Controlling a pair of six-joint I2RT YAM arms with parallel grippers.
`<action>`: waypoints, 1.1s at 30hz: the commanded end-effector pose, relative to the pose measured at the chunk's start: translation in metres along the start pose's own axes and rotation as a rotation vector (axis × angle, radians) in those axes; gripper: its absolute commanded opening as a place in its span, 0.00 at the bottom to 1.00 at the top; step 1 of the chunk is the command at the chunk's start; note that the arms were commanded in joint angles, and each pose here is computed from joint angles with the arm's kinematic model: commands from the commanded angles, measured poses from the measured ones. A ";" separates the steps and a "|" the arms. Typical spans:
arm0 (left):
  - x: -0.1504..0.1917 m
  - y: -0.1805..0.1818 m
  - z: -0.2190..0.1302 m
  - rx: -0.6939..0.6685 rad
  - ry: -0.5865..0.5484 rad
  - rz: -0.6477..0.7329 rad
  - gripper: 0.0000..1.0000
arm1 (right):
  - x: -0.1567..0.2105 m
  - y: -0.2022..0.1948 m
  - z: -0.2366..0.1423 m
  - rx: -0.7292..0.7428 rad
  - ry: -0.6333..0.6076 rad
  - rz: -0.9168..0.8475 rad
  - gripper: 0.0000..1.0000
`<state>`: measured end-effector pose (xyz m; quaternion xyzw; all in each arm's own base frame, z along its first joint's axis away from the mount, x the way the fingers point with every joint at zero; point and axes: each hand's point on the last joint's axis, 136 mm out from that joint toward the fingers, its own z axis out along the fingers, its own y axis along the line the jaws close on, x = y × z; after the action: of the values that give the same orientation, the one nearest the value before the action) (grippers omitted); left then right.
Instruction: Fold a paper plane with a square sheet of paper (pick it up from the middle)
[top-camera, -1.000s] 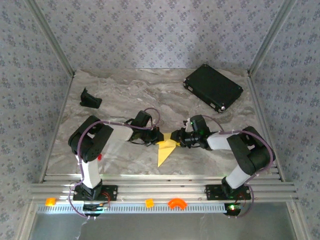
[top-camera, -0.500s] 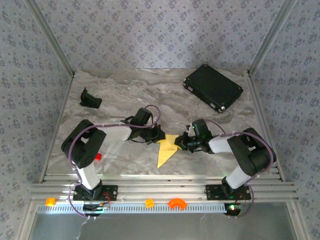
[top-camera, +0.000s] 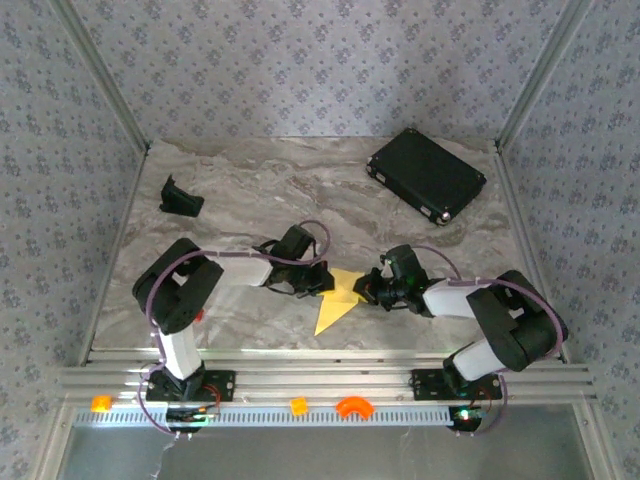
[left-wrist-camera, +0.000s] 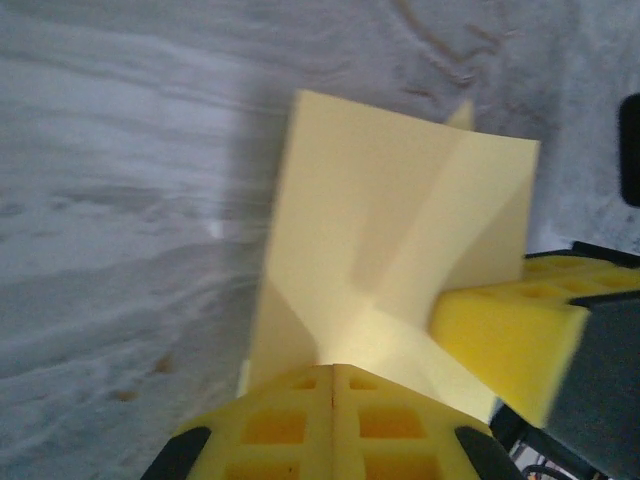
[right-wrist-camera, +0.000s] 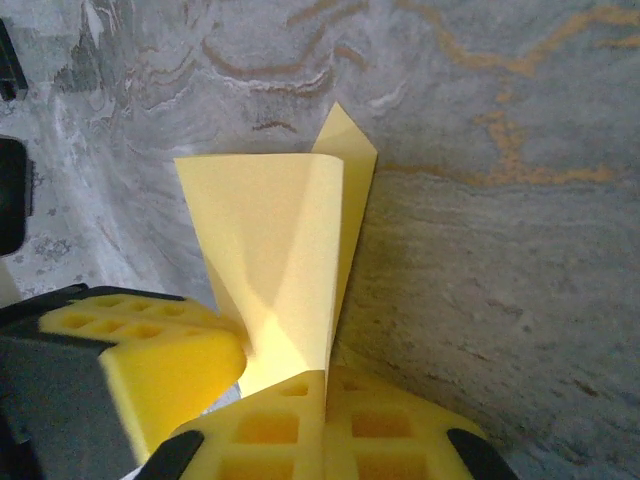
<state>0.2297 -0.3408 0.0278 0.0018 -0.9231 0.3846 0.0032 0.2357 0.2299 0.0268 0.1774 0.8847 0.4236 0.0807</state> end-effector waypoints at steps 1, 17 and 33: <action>0.004 0.019 0.006 -0.051 0.002 -0.031 0.00 | 0.004 0.005 -0.001 -0.021 0.015 -0.005 0.10; 0.006 0.023 0.010 -0.054 0.017 -0.031 0.00 | 0.003 0.011 -0.006 -0.065 0.059 -0.032 0.14; -0.012 -0.023 -0.025 -0.007 -0.101 0.114 0.08 | -0.002 0.011 -0.014 -0.022 0.026 -0.011 0.03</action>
<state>0.2331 -0.3369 0.0296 -0.0002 -0.9250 0.3796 -0.0172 0.2320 0.2287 0.0378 0.1604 0.8789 0.4443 0.0660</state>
